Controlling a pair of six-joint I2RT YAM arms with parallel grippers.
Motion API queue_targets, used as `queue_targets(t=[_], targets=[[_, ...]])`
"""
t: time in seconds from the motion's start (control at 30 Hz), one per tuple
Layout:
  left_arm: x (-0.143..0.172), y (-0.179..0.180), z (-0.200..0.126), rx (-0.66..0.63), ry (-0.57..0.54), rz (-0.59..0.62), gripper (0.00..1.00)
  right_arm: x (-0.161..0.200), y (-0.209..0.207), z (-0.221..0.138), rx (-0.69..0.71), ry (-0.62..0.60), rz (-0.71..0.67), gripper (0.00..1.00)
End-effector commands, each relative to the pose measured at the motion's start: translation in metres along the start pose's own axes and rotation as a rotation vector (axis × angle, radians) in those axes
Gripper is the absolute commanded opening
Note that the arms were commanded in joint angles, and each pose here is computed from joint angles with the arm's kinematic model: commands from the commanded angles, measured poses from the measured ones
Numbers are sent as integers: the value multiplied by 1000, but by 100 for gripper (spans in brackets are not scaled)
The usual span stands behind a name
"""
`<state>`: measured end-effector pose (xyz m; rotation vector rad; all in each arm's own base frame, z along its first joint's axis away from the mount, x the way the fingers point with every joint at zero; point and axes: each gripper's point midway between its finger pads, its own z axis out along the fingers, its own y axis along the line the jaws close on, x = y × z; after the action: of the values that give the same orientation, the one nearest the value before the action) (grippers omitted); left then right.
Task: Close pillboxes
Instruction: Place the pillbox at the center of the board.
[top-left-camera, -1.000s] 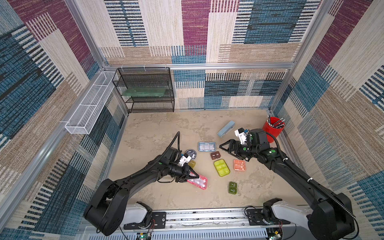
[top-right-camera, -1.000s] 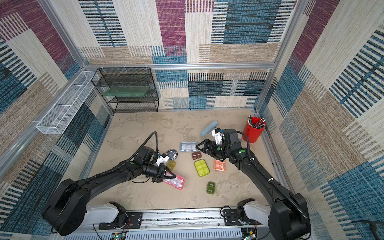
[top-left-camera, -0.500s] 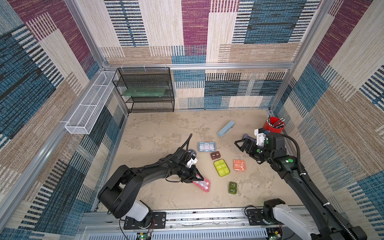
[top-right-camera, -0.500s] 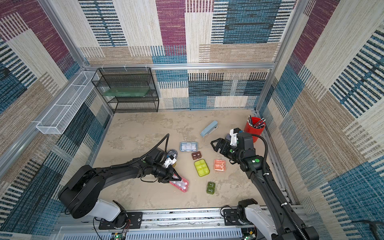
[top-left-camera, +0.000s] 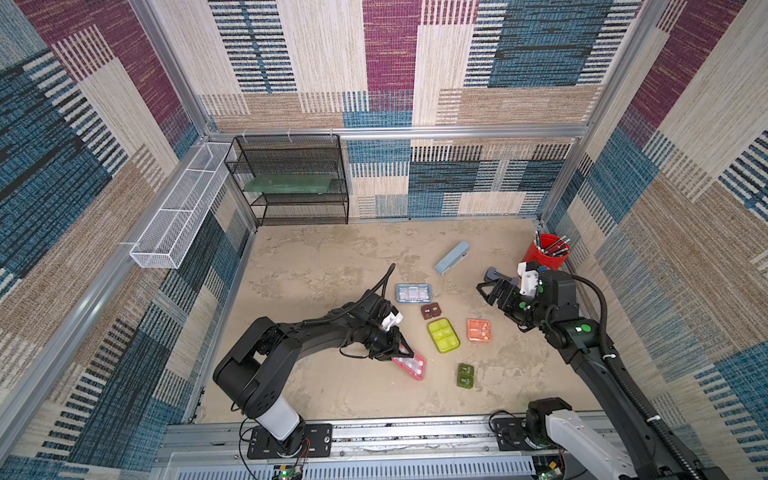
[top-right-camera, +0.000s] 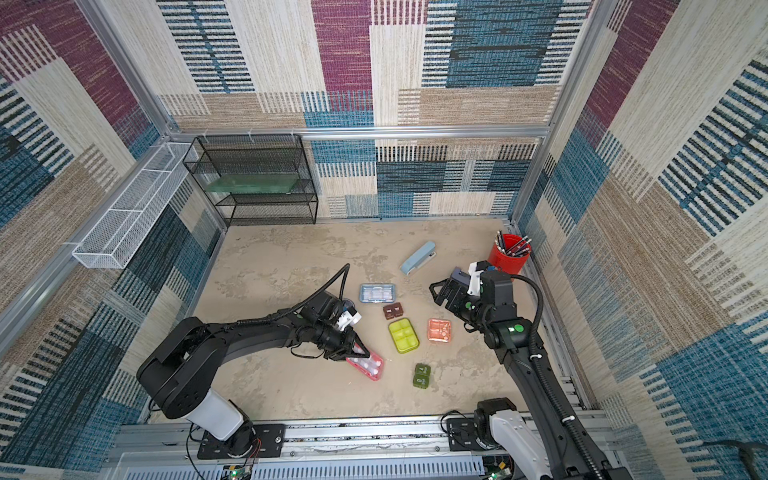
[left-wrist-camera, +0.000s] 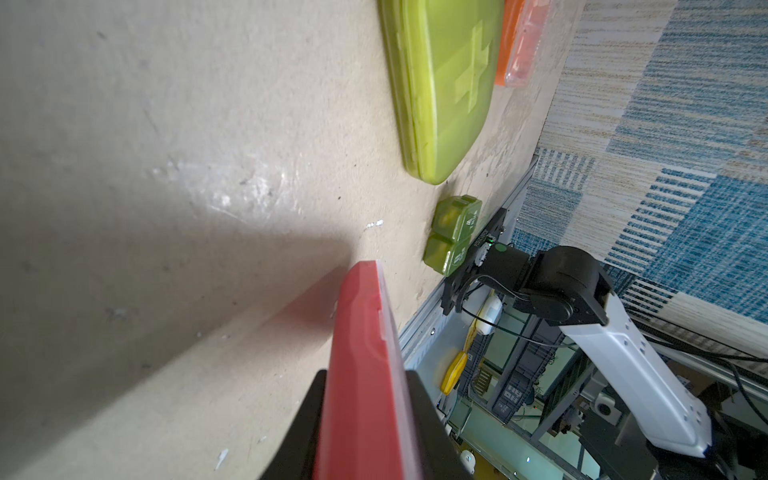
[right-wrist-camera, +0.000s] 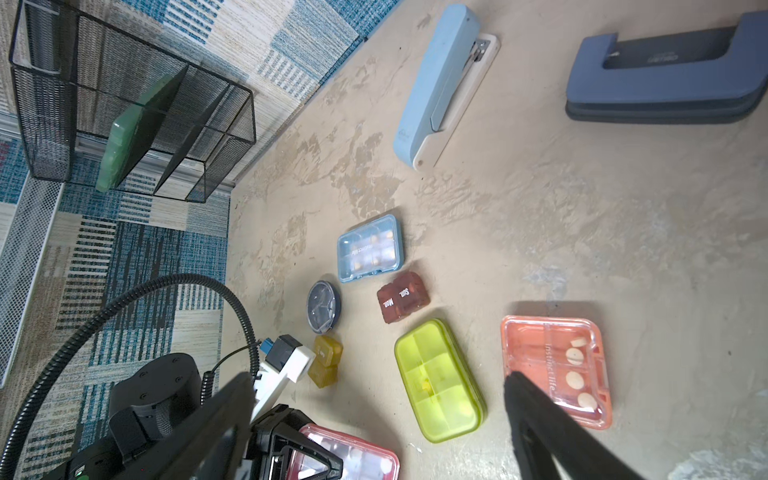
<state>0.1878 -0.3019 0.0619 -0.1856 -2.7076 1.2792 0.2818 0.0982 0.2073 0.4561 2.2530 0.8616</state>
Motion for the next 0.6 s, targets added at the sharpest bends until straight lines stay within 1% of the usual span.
queue_targets(t=[0.0, 0.3, 0.57], targets=[[-1, -1, 1, 2, 4, 33, 2, -3, 4, 4, -22, -6, 14, 95], [-1, 3, 4, -3, 11, 23, 2, -3, 0, 17, -21, 20, 41, 95], [-5, 0, 7, 3, 7, 18, 2, 0, -1, 16, -23, 26, 42, 95]])
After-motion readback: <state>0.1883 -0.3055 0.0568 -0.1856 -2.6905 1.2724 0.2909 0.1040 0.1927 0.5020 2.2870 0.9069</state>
